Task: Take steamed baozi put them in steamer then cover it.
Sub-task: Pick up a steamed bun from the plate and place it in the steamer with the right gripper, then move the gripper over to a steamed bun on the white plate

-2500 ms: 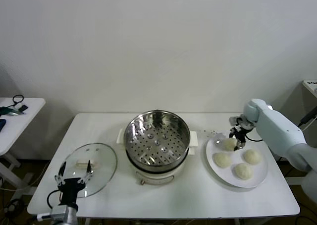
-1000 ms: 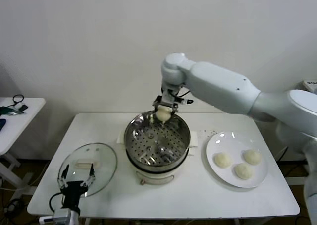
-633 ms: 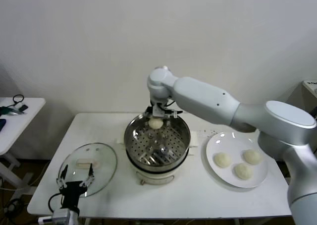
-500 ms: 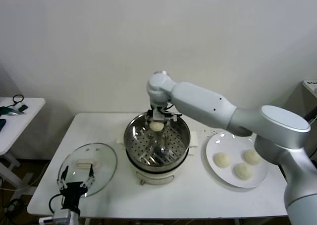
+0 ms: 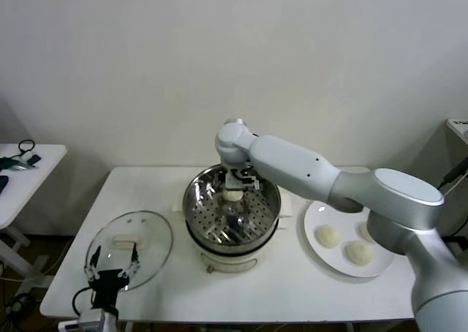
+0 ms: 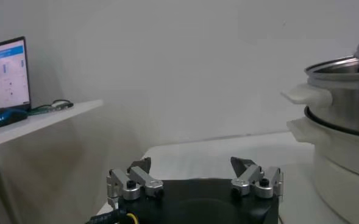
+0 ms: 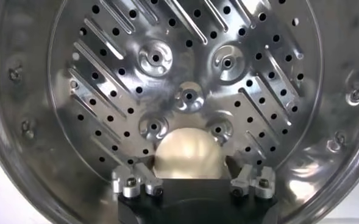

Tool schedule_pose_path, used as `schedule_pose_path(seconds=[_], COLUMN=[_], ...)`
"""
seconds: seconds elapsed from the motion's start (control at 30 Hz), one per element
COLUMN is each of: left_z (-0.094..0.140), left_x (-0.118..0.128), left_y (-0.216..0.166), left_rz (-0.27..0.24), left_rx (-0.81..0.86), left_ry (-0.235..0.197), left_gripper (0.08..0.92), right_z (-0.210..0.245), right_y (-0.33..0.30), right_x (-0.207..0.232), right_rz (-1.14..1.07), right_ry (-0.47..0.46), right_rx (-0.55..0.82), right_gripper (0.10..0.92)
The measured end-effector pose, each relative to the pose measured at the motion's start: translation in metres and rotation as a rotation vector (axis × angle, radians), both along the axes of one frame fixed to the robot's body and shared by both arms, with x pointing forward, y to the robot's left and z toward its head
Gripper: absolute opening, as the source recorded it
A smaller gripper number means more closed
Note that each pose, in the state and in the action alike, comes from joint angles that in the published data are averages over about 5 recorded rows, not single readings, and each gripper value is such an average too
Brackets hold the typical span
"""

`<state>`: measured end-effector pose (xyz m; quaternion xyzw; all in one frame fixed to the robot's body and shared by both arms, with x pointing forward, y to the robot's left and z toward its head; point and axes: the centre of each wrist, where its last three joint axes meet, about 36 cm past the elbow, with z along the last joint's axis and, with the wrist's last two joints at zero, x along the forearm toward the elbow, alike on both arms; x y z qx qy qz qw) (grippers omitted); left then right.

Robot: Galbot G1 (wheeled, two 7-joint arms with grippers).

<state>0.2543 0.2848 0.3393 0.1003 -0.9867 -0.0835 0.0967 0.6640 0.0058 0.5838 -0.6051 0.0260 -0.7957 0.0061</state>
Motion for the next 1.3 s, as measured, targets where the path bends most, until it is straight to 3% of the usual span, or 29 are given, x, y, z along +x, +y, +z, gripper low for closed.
schedule_pose_path(seconds=[0.33,0.53,0.93,1.3], left_z=[0.001,0.005,0.015,0.016], left_x=[-0.001,-0.002,-0.002,-0.005], left_y=[0.000,-0.001,-0.004,-0.005], left_rz=[-0.002,-0.010,-0.002,0.000], left_rx=[0.003,0.006,-0.013,-0.024], left_ry=[0.001,0.001,-0.016,-0.013], left_gripper=[0.823,0.823,0.823,0.823], right_z=[0.032,0.056,0.067,0.029], right_y=[-0.021,-0.060,-0.190,-0.307], right_x=[0.001,0.004,0.016,0.016], right_rz=[-0.031,-0.141,-0.719,-1.170], right_ry=[0.002,0.021,0.168,0.264], right_rx=[0.024,0.108,0.397,0.439], right_gripper=[0.823,0.823,0.823,0.823])
